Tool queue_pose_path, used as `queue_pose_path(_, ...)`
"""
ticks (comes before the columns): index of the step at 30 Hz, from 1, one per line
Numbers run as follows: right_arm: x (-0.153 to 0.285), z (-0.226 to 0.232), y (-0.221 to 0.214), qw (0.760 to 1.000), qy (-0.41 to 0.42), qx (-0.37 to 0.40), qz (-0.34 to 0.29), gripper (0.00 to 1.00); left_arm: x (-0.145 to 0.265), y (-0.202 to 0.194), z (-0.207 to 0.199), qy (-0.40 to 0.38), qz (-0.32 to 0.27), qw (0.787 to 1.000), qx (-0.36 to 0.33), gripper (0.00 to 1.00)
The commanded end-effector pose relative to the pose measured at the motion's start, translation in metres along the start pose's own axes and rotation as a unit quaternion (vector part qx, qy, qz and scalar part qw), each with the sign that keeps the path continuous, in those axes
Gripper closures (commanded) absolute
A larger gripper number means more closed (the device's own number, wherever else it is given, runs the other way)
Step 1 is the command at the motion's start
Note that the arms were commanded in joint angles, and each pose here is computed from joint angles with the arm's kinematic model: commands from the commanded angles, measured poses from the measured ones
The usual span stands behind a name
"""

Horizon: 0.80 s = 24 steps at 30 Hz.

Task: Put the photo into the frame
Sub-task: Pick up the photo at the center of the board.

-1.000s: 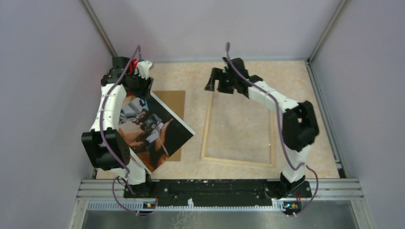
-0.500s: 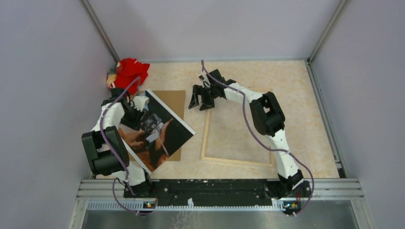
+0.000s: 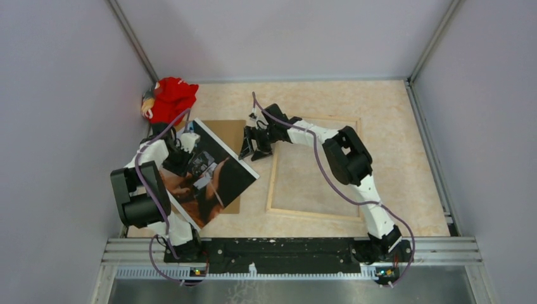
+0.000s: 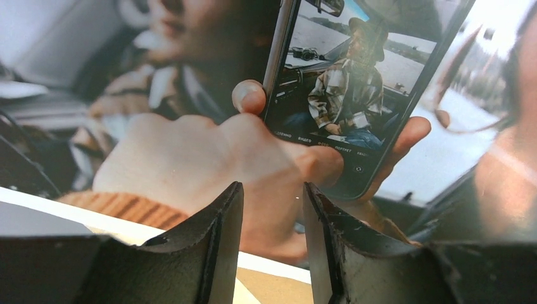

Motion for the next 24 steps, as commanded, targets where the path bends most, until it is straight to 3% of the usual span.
queue_pose_path(1,-0.009,-0.014,-0.024,0.999,-0.022,-0.020,0.029,0.25,-0.006,0.003,0.003,0.007,-0.009,1.000,-0.009,0.54)
queue_pose_path(19,-0.029,-0.008,-0.058,0.997,0.005,-0.017,0.075,0.35,-0.018,0.000,-0.002,-0.009,-0.011,1.000,-0.006,0.55)
queue_pose_path(24,-0.027,-0.002,-0.056,0.998,0.019,-0.011,0.063,0.45,-0.018,0.000,-0.003,-0.010,-0.012,1.000,-0.007,0.55)
Point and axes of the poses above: each gripper's point midway between its finger pads, its own x axis back along the fingers, its own z axis along the line the jaws close on, y = z × x, the point moved 4 cm from there along x, back along the fingers, and after that the axes turned 4 degrees about -x, right-handed, at the moved point
